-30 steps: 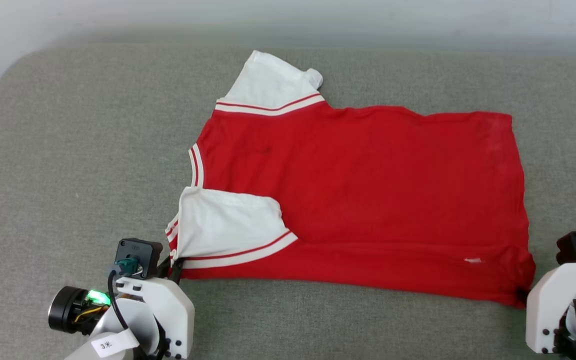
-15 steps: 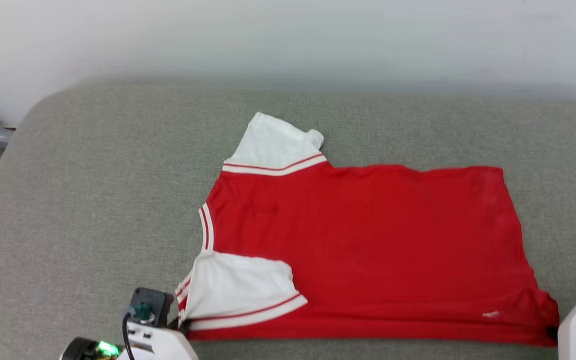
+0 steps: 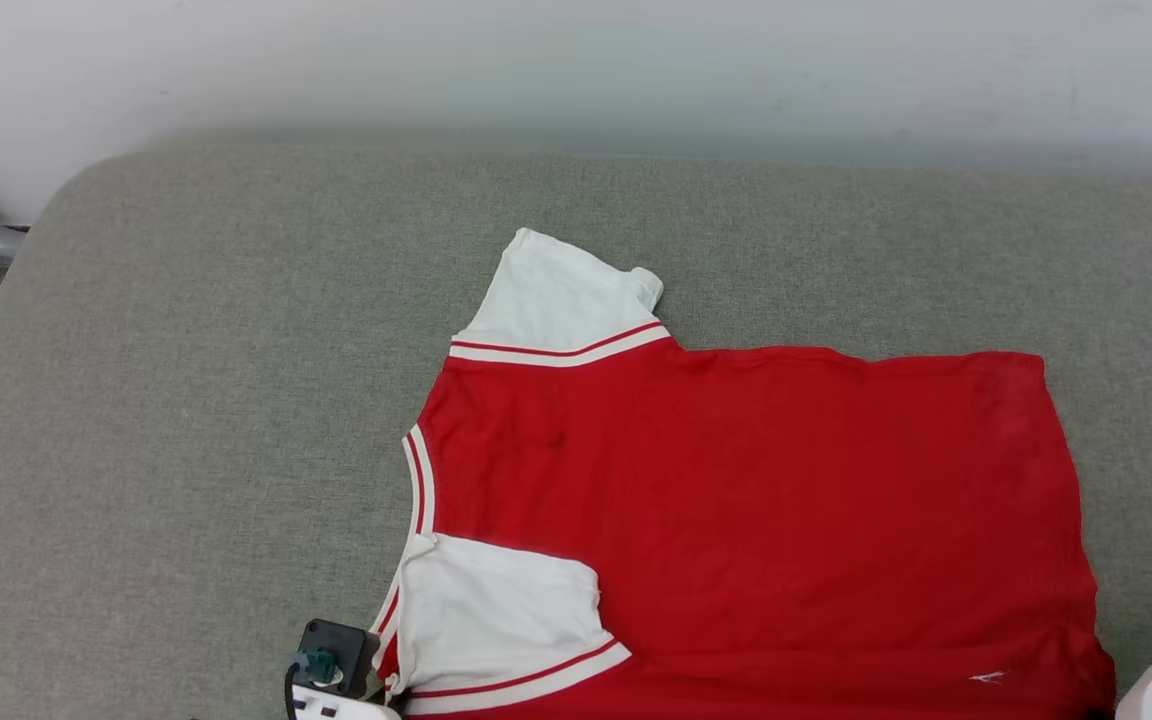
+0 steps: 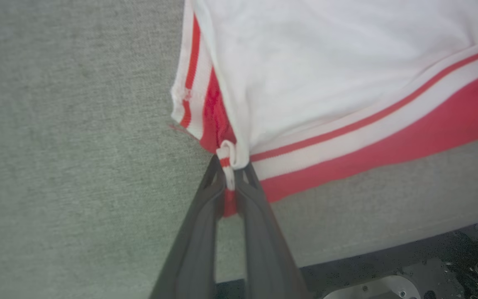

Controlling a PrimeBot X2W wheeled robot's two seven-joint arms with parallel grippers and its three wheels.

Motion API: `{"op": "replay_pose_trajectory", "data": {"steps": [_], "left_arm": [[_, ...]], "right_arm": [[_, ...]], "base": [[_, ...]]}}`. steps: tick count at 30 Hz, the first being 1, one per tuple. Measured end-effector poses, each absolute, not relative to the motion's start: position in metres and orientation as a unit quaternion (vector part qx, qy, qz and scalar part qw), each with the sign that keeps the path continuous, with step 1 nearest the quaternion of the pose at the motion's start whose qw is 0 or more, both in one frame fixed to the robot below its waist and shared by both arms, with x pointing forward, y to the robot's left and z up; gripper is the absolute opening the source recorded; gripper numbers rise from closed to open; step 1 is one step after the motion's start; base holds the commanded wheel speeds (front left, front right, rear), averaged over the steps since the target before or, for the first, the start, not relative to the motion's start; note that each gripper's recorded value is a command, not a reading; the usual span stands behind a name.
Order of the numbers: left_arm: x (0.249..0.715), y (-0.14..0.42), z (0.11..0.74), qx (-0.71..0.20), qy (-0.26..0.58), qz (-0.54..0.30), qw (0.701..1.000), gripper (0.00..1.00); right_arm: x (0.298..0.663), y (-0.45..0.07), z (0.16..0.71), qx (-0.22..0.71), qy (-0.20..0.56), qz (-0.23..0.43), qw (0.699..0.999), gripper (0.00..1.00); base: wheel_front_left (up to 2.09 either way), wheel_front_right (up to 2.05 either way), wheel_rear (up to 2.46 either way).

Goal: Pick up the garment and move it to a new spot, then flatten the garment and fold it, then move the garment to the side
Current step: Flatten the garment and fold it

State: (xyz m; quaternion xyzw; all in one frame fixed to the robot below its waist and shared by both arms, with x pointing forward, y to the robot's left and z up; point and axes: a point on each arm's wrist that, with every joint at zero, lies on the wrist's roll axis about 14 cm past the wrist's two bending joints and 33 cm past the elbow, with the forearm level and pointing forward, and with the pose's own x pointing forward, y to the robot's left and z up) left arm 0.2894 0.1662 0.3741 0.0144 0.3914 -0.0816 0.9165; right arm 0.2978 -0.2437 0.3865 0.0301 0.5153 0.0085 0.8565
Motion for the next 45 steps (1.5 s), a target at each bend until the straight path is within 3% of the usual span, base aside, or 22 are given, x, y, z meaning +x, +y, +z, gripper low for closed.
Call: {"op": "replay_pose_trajectory", "data": {"steps": [10, 11, 12, 13, 14, 15, 21, 27, 31, 34, 35, 36, 45], "left_arm": [[0.293, 0.165, 0.357, 0.014, 0.410, -0.086, 0.908, 0.03], [0.292, 0.165, 0.357, 0.014, 0.409, -0.086, 0.908, 0.16], [0.292, 0.165, 0.357, 0.014, 0.409, -0.086, 0.908, 0.47], [0.292, 0.166, 0.358, 0.016, 0.408, -0.085, 0.909, 0.98], [0.293, 0.168, 0.359, 0.017, 0.405, -0.082, 0.910, 1.00], [0.293, 0.169, 0.360, 0.018, 0.401, -0.079, 0.912, 1.00], [0.305, 0.175, 0.382, 0.021, 0.350, -0.063, 0.934, 1.00], [0.338, 0.179, 0.443, 0.029, 0.204, -0.055, 0.977, 1.00], [0.356, 0.173, 0.484, 0.026, 0.105, -0.060, 0.992, 1.00], [0.364, 0.169, 0.507, 0.024, 0.038, -0.054, 0.998, 1.00], [0.365, 0.155, 0.517, 0.022, -0.001, -0.068, 0.997, 1.00], [0.364, 0.154, 0.515, 0.024, -0.003, -0.068, 0.997, 1.00], [0.365, 0.140, 0.544, 0.010, -0.072, -0.065, 0.995, 1.00]], "right_arm": [[0.303, -0.235, 0.366, 0.034, 0.532, 0.017, 0.846, 0.00], [0.303, -0.234, 0.366, 0.034, 0.531, 0.016, 0.847, 0.00], [0.303, -0.235, 0.367, 0.035, 0.530, 0.016, 0.847, 0.00], [0.304, -0.234, 0.368, 0.035, 0.526, 0.017, 0.850, 0.15], [0.305, -0.234, 0.369, 0.035, 0.520, 0.017, 0.853, 0.85], [0.305, -0.234, 0.371, 0.036, 0.517, 0.017, 0.855, 1.00], [0.320, -0.226, 0.398, 0.059, 0.454, 0.028, 0.888, 1.00], [0.358, -0.218, 0.466, 0.048, 0.295, 0.046, 0.953, 1.00], [0.375, -0.207, 0.507, 0.048, 0.189, 0.061, 0.979, 1.00], [0.381, -0.205, 0.528, 0.043, 0.118, 0.060, 0.990, 1.00], [0.381, -0.195, 0.543, 0.058, 0.041, 0.060, 0.996, 1.00], [0.381, -0.195, 0.546, 0.060, 0.023, 0.057, 0.996, 1.00], [0.371, -0.193, 0.533, 0.068, -0.030, 0.041, 0.996, 1.00]], "base": [[0.00, 0.00, 0.00], [0.00, 0.00, 0.00], [0.00, 0.00, 0.00], [0.00, 0.00, 0.00], [0.00, 0.00, 0.00], [0.00, 0.00, 0.00], [0.00, 0.00, 0.00], [0.00, 0.00, 0.00], [0.00, 0.00, 0.00], [0.00, 0.00, 0.00], [0.00, 0.00, 0.00], [0.00, 0.00, 0.00], [0.00, 0.00, 0.00]]}}
